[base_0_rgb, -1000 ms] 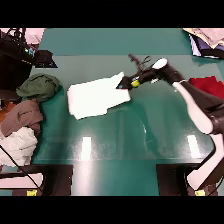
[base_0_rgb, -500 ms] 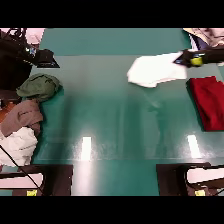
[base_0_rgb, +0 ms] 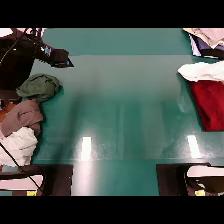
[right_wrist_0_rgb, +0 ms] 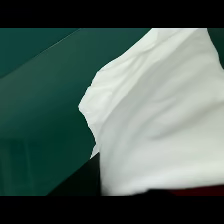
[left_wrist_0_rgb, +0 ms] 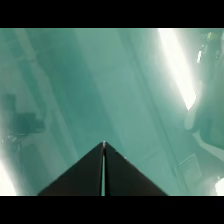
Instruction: Fold the shirts.
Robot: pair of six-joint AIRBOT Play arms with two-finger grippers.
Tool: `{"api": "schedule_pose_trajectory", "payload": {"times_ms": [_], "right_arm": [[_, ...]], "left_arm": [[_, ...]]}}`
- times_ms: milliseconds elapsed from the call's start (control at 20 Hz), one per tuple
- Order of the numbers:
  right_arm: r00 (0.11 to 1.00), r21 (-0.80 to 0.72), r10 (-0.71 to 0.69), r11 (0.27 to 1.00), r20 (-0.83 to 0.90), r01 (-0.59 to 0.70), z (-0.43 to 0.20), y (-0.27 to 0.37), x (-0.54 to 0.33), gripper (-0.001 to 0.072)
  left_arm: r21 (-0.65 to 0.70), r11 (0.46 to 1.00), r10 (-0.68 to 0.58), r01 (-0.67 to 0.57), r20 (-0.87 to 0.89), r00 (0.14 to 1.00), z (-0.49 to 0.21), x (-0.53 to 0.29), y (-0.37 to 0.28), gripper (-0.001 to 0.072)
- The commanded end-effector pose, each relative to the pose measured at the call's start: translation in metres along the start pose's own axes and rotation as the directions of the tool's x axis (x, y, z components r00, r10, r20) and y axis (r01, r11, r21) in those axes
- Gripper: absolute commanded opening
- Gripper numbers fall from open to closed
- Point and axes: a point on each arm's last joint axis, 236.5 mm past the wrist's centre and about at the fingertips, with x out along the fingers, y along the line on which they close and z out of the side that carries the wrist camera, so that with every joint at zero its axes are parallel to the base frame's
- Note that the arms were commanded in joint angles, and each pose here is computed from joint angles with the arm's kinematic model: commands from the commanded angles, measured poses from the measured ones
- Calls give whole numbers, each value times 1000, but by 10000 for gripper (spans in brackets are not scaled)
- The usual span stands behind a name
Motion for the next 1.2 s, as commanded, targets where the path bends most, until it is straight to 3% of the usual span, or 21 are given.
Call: {"api": "schedule_pose_trajectory", "payload": {"times_ms": [0,250,400,700,950,1050,1100,1150], "right_arm": [[996,8,23,1000,88,-24,22,-2,-21,19],[986,-63,21,998,165,-11,36,19,-67,18],[992,-77,17,997,128,-7,25,22,-82,19],[983,-51,-181,982,-32,179,-24,-12,-102,20],[863,-7,-442,891,-245,454,-105,-77,-126,39],[788,-48,-533,836,-309,547,-133,-100,-141,421],[752,-69,-573,808,-326,586,-144,-110,-149,571],[723,-78,-603,783,-336,617,-152,-117,-156,593]], "left_arm": [[15,1000,-7,7,2,1000,1,3,-8,20],[17,1000,-3,3,1,1000,1,3,-7,20],[18,1000,-2,2,1,1000,1,3,-7,20],[36,999,2,-2,0,1000,0,3,-6,20],[61,998,8,-8,-1,1000,0,3,-5,20],[75,997,8,-8,-1,1000,0,3,-5,20],[77,997,8,-8,-2,1000,0,3,-5,21],[77,997,8,-8,-2,1000,0,3,-5,21]]}}
